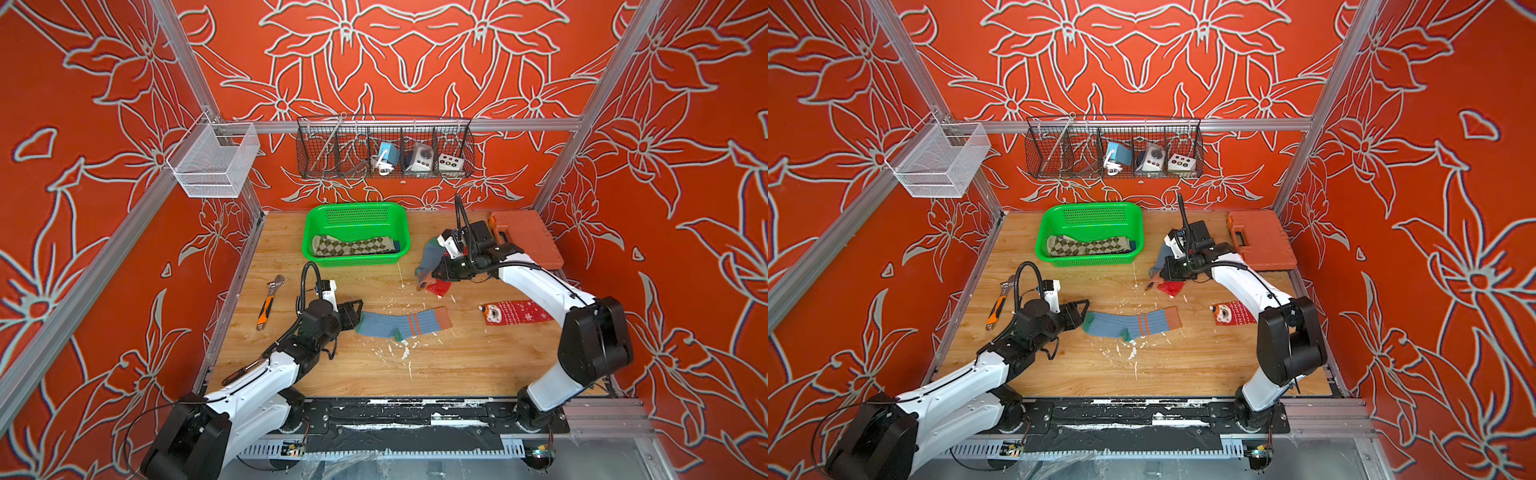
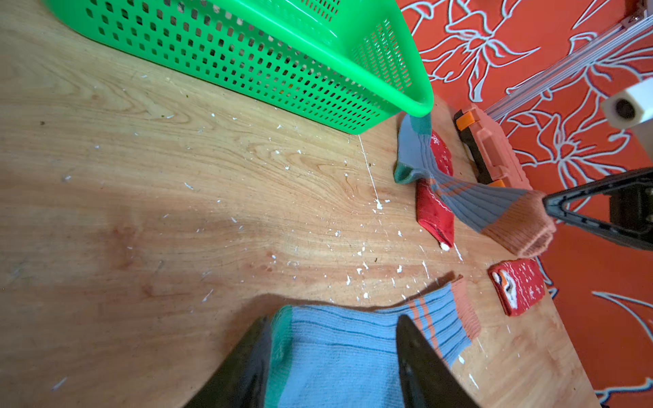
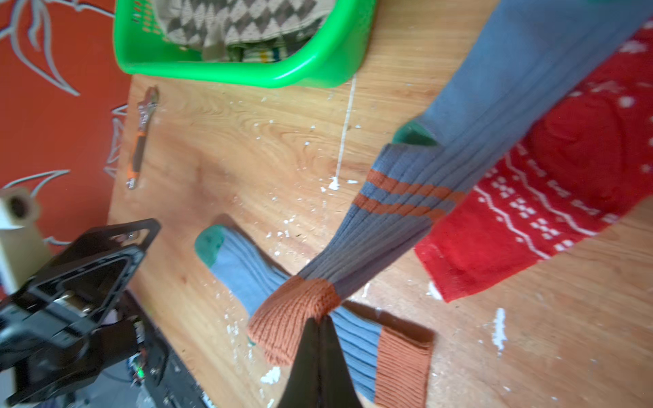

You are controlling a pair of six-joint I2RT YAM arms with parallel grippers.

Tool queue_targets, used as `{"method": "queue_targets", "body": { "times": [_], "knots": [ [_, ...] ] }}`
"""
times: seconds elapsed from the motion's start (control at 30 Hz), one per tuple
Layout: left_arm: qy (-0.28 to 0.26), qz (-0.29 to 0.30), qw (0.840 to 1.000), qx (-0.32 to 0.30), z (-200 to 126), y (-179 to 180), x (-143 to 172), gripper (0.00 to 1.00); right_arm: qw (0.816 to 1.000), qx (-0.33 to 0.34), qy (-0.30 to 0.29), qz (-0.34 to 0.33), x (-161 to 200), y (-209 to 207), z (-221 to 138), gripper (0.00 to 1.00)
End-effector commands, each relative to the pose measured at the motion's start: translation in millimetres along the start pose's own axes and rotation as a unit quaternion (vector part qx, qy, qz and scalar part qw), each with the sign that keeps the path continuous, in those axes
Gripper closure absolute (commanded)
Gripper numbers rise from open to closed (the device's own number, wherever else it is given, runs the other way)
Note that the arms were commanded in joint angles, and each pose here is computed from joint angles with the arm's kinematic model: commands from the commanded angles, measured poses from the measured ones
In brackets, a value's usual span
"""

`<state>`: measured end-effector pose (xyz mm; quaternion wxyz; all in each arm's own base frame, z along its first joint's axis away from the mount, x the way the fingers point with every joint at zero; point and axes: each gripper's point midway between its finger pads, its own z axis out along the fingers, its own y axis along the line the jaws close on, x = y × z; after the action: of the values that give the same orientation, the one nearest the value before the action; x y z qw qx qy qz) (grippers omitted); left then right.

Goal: Place the socks together as a pair
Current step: Flatten out the sock at the center of the board.

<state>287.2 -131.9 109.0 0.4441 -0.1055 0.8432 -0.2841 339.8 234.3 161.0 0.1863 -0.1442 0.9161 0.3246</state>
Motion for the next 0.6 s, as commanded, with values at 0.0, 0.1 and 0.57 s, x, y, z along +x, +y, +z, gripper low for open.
{"method": "queue_targets", "body": {
  "times": [0.0, 0.1, 0.57],
  "knots": [
    [-0.003, 0.004, 1.0, 0.007, -1, -5, -7, 0.45, 0.998, -0.066, 0.0, -0.02, -3, 36, -5, 1.0],
    [-0.013, 0.003, 1.0, 0.001, -6, -4, -11, 0.45, 0.995, -0.088, 0.018, -0.042, 0, 63, 5, 1.0],
    [-0.097, -0.003, 0.995, 0.004, -43, -10, -45, 0.47, 0.966, -0.175, 0.093, -0.166, 43, 170, 14, 1.0]
  ]
}}
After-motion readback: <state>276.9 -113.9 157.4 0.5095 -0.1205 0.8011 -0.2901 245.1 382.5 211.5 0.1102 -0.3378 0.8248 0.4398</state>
